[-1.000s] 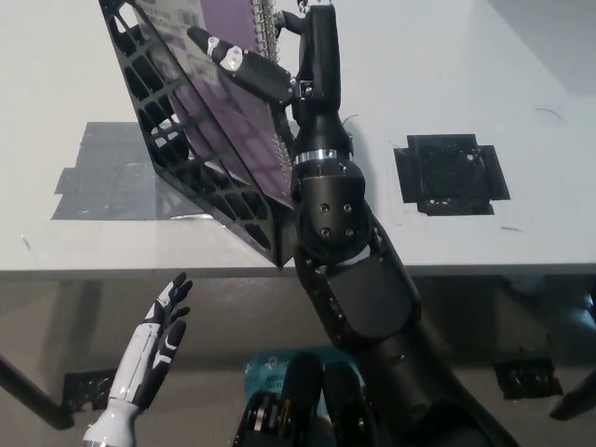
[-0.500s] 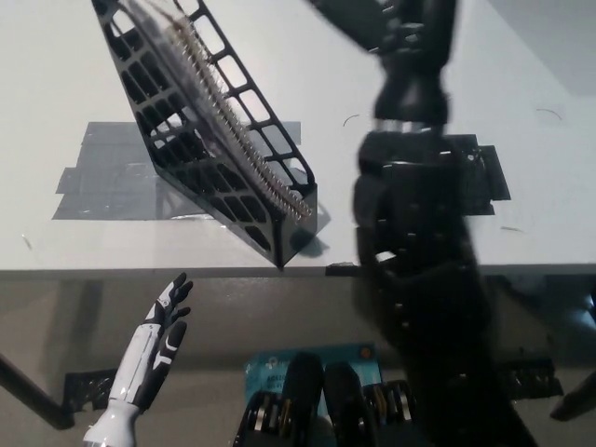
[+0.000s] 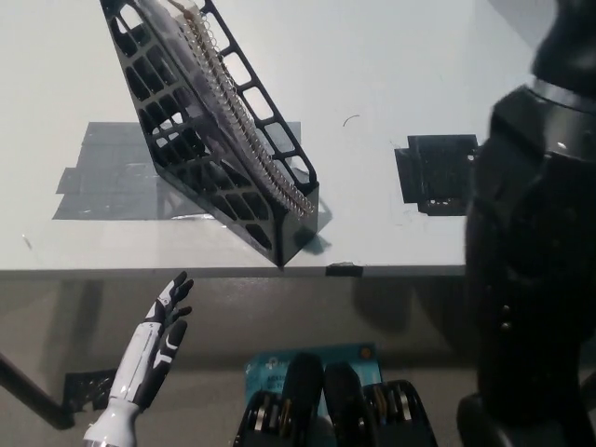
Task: A person hands a notebook to the robot and the robot grabs it with its right hand and places it in the magazine stand kept in the centre of the desk infront of it.
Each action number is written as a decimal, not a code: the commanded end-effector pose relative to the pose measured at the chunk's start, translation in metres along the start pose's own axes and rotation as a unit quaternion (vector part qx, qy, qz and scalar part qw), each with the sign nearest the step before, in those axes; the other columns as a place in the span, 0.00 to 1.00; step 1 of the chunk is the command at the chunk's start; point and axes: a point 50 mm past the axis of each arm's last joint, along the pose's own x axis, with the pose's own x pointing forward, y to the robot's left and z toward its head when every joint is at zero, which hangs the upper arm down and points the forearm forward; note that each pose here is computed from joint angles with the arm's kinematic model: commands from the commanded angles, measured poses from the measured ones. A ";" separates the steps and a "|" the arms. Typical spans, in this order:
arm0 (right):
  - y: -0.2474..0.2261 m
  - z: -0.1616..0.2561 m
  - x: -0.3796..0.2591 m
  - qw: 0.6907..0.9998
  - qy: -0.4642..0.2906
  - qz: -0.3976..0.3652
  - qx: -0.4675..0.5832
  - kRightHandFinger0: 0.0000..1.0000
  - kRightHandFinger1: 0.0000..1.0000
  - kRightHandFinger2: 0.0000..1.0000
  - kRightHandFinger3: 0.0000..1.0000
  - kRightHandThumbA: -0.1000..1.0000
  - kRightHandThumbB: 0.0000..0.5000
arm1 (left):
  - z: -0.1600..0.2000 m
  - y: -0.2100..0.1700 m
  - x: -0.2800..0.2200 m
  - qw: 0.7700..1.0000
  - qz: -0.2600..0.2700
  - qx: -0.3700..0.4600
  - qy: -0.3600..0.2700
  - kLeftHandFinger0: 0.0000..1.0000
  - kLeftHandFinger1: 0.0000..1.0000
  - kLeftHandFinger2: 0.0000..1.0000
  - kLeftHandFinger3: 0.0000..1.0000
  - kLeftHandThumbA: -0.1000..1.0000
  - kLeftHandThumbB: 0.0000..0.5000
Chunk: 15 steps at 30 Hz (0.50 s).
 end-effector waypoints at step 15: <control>-0.078 0.020 -0.160 0.970 0.178 0.149 -0.076 1.00 1.00 1.00 1.00 1.00 0.81 | 0.005 0.002 -0.001 1.000 -0.003 0.009 -0.024 0.96 1.00 1.00 1.00 1.00 1.00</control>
